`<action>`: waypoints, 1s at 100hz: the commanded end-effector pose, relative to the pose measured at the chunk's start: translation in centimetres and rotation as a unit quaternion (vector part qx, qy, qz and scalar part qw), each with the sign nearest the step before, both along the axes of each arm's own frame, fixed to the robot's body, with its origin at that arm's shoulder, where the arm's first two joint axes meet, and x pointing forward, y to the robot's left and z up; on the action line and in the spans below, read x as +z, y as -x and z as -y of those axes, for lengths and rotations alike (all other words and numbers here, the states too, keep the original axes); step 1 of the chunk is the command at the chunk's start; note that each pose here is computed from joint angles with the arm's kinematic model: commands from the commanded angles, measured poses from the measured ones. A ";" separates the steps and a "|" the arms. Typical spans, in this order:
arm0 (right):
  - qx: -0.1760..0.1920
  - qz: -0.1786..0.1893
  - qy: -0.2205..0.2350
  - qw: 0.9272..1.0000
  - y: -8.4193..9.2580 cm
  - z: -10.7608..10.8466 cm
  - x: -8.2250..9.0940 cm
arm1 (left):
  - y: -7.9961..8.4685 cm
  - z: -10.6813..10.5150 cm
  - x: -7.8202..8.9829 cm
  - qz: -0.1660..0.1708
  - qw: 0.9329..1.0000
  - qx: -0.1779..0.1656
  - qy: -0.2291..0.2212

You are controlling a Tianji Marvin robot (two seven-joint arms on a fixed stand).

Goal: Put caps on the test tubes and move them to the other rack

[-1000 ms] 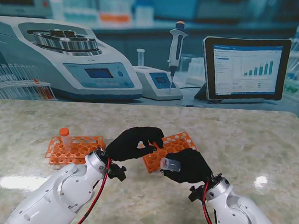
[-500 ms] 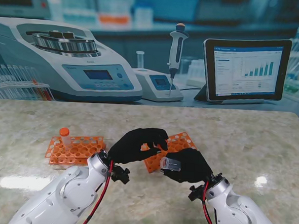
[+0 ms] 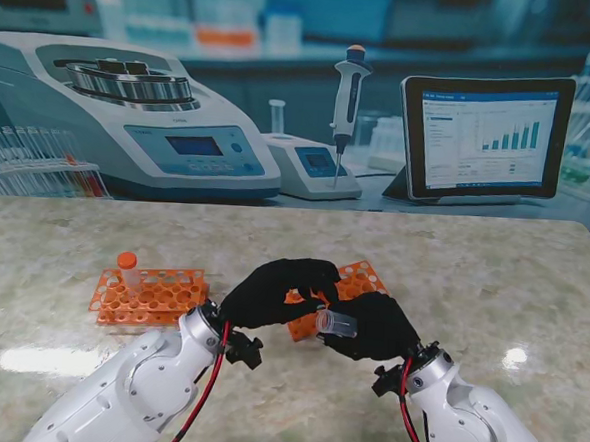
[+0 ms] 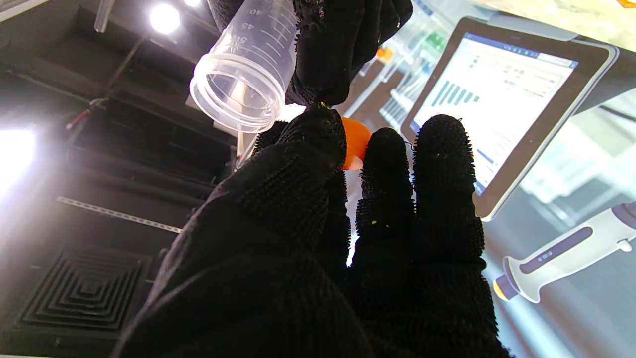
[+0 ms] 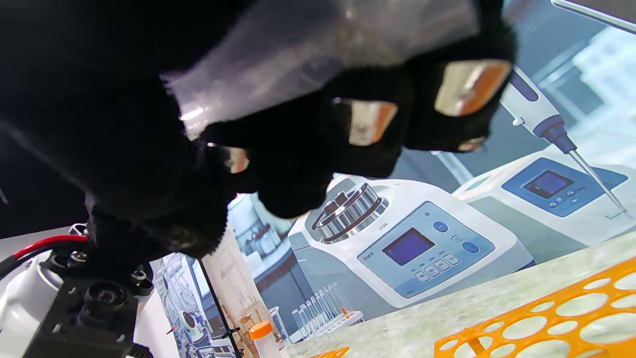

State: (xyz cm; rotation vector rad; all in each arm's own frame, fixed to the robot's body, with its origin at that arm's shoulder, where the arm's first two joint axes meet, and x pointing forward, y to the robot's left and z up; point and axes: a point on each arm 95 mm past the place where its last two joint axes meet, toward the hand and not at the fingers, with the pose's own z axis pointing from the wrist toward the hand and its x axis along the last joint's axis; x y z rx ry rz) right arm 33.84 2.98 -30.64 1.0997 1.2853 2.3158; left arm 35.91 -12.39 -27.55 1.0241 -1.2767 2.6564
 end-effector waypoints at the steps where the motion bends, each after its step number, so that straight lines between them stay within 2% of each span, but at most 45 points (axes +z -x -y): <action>1: 0.000 -0.005 0.000 1.000 0.2 0.0 -0.3 | 0.1 0.0 0.3 0.005 1.000 0.001 0.005; 26: -0.003 -0.004 0.002 1.000 0.1 0.0 -0.3 | 0.6 -0.7 0.5 0.014 1.000 0.005 0.005; 63: -0.011 -0.002 0.004 1.000 0.0 0.4 -0.3 | 2.2 -1.6 0.7 0.034 0.999 0.001 0.002; 100: -0.019 0.000 0.005 1.000 -0.2 0.7 -0.2 | 3.4 -2.1 0.6 0.035 0.999 -0.007 0.005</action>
